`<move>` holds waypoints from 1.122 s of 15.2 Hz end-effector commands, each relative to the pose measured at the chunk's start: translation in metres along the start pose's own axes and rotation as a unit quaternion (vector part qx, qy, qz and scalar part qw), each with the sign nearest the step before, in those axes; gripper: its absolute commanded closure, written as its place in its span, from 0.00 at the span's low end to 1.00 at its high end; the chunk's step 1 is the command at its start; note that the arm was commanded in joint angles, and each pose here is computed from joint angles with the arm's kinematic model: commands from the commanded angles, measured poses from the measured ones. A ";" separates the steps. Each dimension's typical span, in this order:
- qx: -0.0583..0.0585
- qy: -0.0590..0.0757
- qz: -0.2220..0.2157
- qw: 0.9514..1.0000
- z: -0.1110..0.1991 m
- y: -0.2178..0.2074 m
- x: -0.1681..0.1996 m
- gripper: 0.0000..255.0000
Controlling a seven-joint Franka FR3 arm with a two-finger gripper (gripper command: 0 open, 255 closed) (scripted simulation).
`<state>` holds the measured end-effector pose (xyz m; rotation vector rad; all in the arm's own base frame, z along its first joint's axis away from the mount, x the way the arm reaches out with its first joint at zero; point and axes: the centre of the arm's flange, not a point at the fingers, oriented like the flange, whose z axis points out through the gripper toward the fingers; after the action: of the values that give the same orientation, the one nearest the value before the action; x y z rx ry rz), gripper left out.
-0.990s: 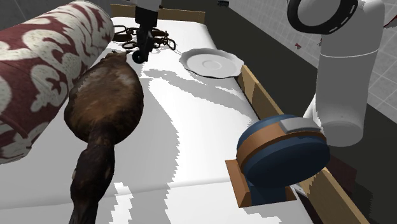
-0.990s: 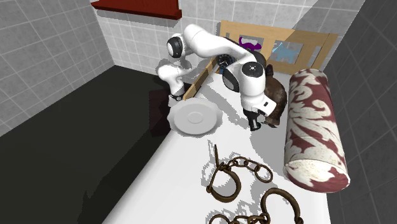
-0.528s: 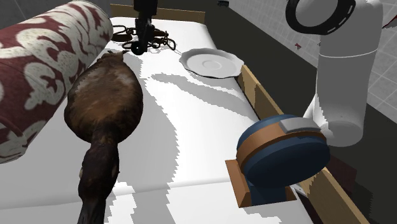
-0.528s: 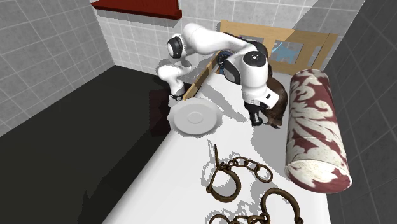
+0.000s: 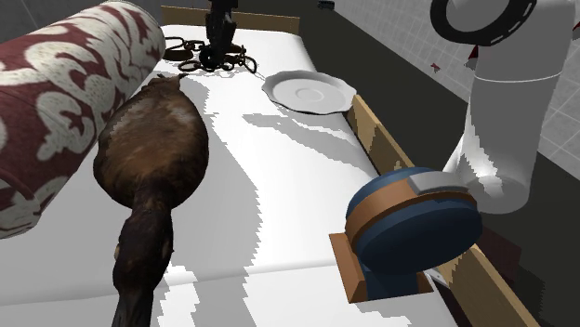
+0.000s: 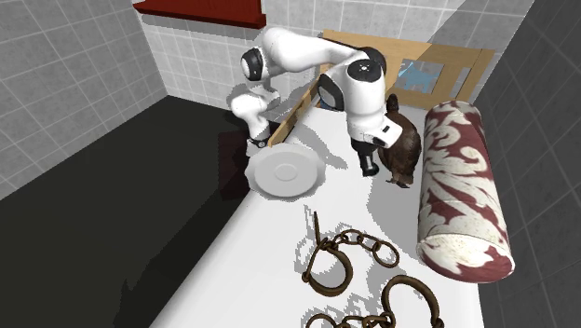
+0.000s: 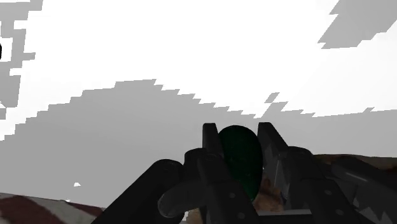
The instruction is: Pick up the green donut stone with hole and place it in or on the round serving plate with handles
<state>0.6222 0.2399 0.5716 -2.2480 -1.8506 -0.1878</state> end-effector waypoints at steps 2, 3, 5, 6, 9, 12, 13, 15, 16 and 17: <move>0.000 0.000 0.000 1.000 -0.006 -0.014 -0.037 1.00; 0.000 0.000 0.000 1.000 -0.009 -0.019 -0.049 1.00; 0.000 0.000 0.000 1.000 -0.013 -0.028 -0.073 1.00; 0.000 0.000 0.000 1.000 -0.016 -0.033 -0.085 1.00; 0.000 0.000 0.000 1.000 -0.022 -0.046 -0.122 1.00; 0.000 0.000 0.000 1.000 -0.029 -0.060 -0.158 1.00; 0.000 0.000 0.000 1.000 -0.032 -0.065 -0.170 1.00; 0.000 0.000 0.000 1.000 -0.036 -0.074 -0.195 1.00; 0.000 0.000 0.000 1.000 -0.039 -0.079 -0.207 1.00; 0.000 0.000 0.000 1.000 -0.041 -0.083 -0.219 1.00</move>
<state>0.5066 0.0461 0.5655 -2.2499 -1.8492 -0.1883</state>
